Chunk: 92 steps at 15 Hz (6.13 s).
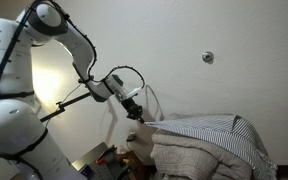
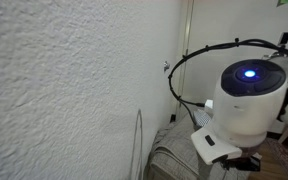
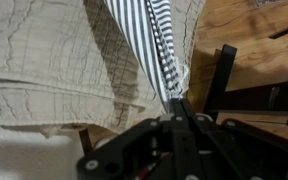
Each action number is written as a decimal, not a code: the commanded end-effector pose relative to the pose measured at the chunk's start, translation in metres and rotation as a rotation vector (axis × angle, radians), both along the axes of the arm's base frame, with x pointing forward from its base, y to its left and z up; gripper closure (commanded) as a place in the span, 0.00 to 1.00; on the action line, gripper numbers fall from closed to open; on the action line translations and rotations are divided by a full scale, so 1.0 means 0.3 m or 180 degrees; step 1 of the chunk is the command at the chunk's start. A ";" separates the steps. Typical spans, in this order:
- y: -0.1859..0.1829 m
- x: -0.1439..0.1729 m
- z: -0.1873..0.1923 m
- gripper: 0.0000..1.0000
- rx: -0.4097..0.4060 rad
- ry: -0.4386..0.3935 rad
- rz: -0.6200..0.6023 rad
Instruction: Unfold the striped garment
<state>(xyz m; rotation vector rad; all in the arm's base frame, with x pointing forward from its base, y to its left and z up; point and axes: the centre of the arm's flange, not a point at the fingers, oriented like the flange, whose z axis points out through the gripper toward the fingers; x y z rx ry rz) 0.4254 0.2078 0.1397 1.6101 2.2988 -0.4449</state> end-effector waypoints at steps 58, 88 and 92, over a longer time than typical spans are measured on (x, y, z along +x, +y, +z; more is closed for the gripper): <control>-1.097 0.798 0.279 0.00 0.0705 -0.1319 -0.1660; -1.121 0.686 -0.079 1.00 0.1020 0.0435 -0.2078; -1.147 0.722 -0.104 1.00 0.0994 0.0329 -0.2099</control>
